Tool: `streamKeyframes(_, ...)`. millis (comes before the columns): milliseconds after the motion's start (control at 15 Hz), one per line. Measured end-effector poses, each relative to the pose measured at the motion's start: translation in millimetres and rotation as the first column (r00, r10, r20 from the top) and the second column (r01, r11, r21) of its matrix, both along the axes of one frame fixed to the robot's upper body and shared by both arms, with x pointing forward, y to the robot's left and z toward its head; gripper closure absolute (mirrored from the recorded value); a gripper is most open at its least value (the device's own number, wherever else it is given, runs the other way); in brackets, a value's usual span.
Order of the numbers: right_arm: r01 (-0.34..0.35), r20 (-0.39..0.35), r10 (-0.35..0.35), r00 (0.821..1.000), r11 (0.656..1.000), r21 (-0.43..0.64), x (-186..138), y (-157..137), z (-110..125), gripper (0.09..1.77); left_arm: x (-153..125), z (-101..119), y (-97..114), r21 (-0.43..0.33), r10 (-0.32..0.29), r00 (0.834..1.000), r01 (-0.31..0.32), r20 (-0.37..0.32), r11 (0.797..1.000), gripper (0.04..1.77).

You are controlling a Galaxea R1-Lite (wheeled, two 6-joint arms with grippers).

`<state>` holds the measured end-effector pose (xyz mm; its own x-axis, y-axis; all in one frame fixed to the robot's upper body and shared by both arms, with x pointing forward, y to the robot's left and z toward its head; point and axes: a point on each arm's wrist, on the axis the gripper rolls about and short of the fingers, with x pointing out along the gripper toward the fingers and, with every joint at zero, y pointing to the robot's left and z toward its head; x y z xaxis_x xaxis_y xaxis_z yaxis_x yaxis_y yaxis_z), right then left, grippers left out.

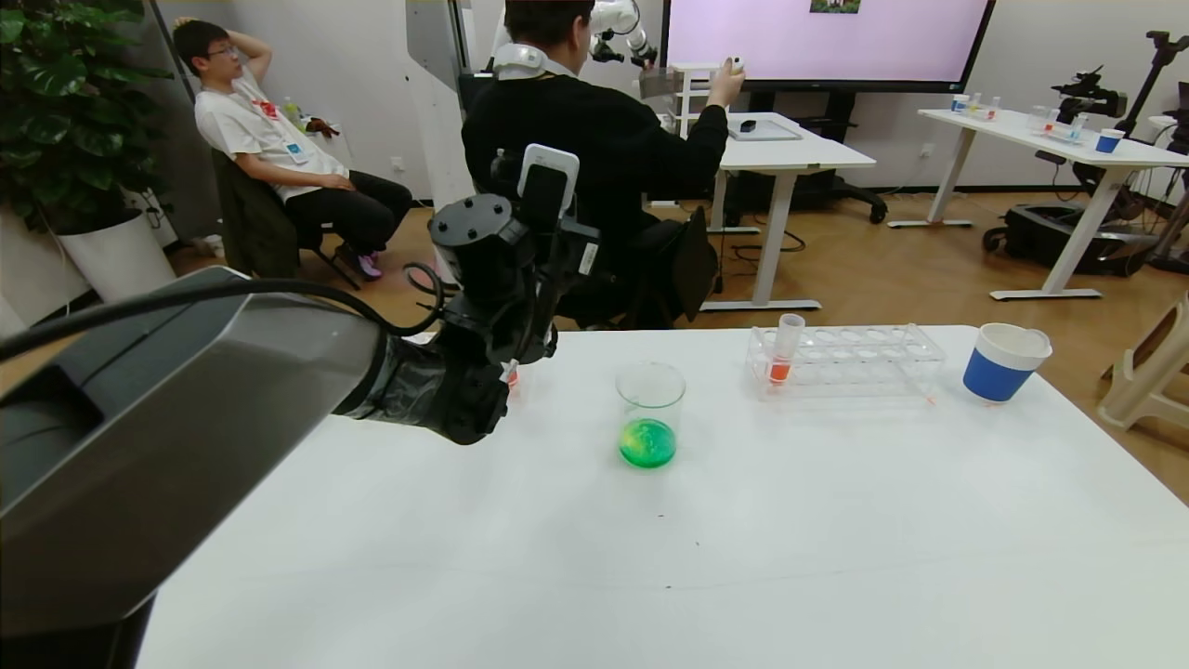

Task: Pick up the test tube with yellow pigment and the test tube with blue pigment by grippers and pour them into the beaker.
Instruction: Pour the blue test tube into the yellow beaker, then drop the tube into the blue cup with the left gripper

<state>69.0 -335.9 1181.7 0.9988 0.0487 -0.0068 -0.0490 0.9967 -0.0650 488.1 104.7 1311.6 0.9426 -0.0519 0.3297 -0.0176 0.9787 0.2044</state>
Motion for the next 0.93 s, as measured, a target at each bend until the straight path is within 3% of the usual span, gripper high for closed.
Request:
streamKeyframes(133, 0.0, 0.0, 0.0, 1.0, 1.0, 0.0, 0.0, 0.0, 0.0, 0.12, -5.5, -1.3, -5.2, -0.116, 0.081, 0.986, -0.099, -0.146, 0.988, 1.31)
streamKeyframes(333, 0.0, 0.0, 0.0, 1.0, 1.0, 0.0, 0.0, 0.0, 0.0, 0.12, -10.2, -0.6, -8.4, -0.265, 0.118, 0.948, -0.201, -0.297, 0.943, 1.31)
streamKeyframes(467, 0.0, 0.0, 0.0, 1.0, 1.0, 0.0, 0.0, 0.0, 0.0, 0.12, -13.7, 5.3, -6.9, -0.312, 0.114, 0.945, -0.213, -0.307, 0.926, 1.31)
streamKeyframes(667, 0.0, 0.0, 0.0, 1.0, 1.0, 0.0, 0.0, 0.0, 0.0, 0.12, -18.2, 10.7, 1.9, -0.315, 0.117, 0.944, -0.218, -0.31, 0.924, 1.31)
streamKeyframes(933, 0.0, 0.0, 0.0, 1.0, 1.0, 0.0, 0.0, 0.0, 0.0, 0.12, -9.8, 11.8, 50.9, -0.299, 0.194, 0.925, -0.296, -0.326, 0.907, 1.31)
